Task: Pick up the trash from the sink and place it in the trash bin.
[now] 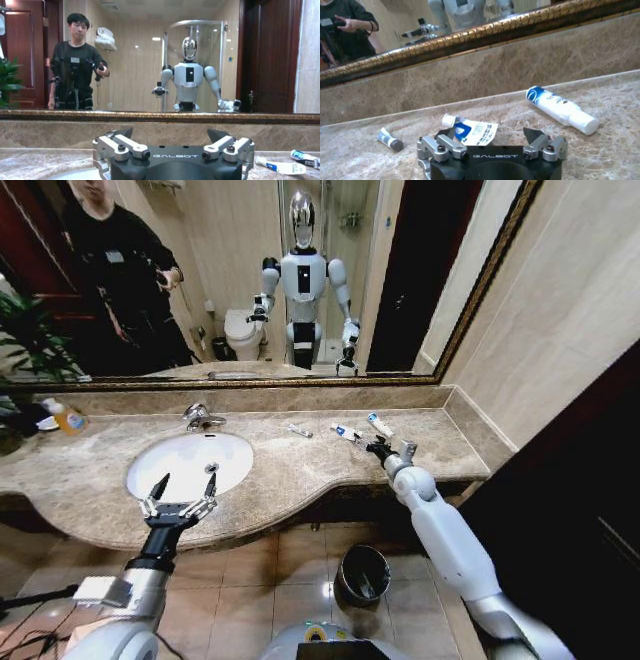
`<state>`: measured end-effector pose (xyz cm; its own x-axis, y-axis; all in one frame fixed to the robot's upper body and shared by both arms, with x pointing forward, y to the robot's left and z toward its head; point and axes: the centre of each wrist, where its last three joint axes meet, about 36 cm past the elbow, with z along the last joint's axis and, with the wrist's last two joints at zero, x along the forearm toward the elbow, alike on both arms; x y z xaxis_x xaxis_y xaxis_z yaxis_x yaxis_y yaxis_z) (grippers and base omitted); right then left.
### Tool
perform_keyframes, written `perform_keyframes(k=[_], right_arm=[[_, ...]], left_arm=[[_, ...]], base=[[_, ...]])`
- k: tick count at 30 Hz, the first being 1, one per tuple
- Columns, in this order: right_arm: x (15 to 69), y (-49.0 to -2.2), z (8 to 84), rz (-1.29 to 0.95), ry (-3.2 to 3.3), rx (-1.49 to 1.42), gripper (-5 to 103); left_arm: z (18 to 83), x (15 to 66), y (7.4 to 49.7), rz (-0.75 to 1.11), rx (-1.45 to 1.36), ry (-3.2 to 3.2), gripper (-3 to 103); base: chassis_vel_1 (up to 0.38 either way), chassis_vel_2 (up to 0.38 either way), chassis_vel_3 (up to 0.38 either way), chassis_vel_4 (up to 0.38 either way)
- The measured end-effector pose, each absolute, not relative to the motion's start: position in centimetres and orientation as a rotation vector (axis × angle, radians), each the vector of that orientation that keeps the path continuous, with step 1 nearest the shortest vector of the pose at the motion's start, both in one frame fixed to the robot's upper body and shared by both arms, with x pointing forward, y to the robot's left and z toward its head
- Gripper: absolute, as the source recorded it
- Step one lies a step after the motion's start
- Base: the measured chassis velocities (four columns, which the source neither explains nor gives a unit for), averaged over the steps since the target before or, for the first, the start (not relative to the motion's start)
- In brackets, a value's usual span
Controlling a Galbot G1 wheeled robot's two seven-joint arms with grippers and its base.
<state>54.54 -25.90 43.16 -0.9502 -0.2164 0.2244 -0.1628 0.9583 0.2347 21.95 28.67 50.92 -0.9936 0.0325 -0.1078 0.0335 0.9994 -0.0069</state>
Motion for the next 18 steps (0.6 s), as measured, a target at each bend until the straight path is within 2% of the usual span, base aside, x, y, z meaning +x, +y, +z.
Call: perform_keyframes(k=[4,7,9,11,12,15,16,18], right_arm=[[55.1,-25.9,42.9,-0.326,-2.862,0.281,86],[55.4,-26.0,42.7,-0.34,-2.861,0.296,74],[55.4,-25.9,42.6,-0.342,-2.86,0.298,74],[55.5,-25.8,42.4,-0.345,-2.855,0.302,63],[55.5,-25.8,42.4,-0.345,-2.855,0.302,63],[55.7,-25.2,42.1,-0.35,-2.85,0.31,47],[55.7,-25.2,42.1,-0.35,-2.85,0.31,47],[55.9,-24.9,42.1,-0.353,-2.852,0.314,36]], left_arm=[[50.9,21.9,28.7,-0.013,0.05,3.033,100],[50.9,21.9,28.7,-0.013,0.05,3.033,100],[50.9,21.9,28.7,-0.013,0.05,3.033,100],[50.9,21.9,28.7,-0.013,0.05,3.033,100],[50.9,21.9,28.7,-0.013,0.05,3.033,100],[50.9,21.9,28.7,-0.013,0.05,3.033,100],[50.9,21.9,28.7,-0.013,0.05,3.033,100],[50.9,21.9,28.7,-0.013,0.05,3.033,100]], base=[[0.0,0.0,0.0,0.0],[0.0,0.0,0.0,0.0],[0.0,0.0,0.0,0.0],[0.0,0.0,0.0,0.0],[0.0,0.0,0.0,0.0],[0.0,0.0,0.0,0.0],[0.0,0.0,0.0,0.0],[0.0,0.0,0.0,0.0]])
